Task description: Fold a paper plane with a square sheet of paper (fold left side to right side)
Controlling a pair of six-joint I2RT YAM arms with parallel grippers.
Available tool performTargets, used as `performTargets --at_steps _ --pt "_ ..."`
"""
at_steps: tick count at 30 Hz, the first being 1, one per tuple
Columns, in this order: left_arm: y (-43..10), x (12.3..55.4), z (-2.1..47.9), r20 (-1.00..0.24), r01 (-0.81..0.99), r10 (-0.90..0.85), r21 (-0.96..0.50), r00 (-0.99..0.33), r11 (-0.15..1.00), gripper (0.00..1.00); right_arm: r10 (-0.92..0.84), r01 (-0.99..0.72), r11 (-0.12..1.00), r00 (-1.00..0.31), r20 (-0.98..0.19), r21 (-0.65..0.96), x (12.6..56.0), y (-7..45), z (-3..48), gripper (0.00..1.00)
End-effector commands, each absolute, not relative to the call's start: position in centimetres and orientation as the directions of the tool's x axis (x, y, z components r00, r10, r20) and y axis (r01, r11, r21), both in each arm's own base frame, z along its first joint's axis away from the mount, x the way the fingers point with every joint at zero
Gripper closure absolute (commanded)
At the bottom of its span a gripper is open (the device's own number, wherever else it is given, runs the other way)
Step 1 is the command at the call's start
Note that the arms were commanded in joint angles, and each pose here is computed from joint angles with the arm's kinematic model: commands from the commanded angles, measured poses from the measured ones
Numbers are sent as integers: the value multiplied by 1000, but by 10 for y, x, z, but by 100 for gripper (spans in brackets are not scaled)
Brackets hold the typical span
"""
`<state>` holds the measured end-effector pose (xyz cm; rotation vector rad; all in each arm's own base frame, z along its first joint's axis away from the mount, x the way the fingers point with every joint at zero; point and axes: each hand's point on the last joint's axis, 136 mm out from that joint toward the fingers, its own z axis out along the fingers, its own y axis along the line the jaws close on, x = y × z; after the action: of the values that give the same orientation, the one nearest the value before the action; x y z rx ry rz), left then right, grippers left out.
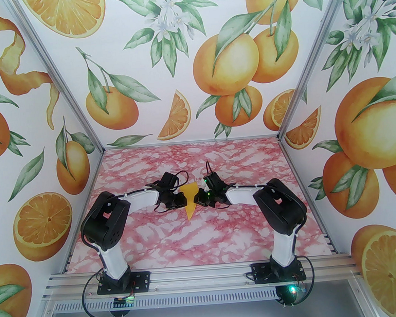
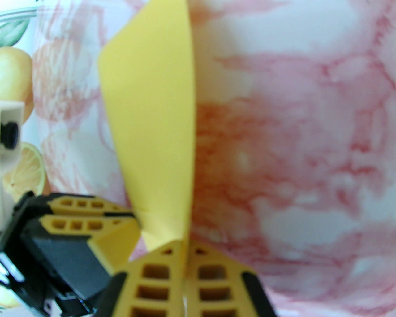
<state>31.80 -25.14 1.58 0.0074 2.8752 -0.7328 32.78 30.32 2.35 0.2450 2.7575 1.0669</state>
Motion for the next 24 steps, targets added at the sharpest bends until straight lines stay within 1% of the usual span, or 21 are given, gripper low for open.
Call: performTargets --at_steps 1,3,8,12,18,22,24 --pt "-250 325 11 -172 33 -53 -459 -984 888 84 219 63 728 -965 -145 683 334 304 39 91" --pt "-249 323 9 -167 29 -52 -450 -985 893 84 221 60 728 -964 -150 683 334 303 40 91" --pt "-246 321 3 -153 17 -54 -428 -987 904 84 227 51 722 -960 -167 690 336 302 46 83" --pt "-246 319 -1 -142 15 -49 -417 -989 909 85 234 49 720 -956 -175 693 338 298 49 82" --pt "-247 319 -4 -130 12 -42 -386 -991 922 85 231 50 716 -958 -170 696 337 296 49 74" --pt "-247 318 -8 -123 22 -23 -352 -992 936 85 236 52 733 -955 -182 678 339 287 48 65" --pt "-249 317 -8 -121 29 -14 -347 -993 937 85 245 56 732 -952 -186 679 341 282 49 65"
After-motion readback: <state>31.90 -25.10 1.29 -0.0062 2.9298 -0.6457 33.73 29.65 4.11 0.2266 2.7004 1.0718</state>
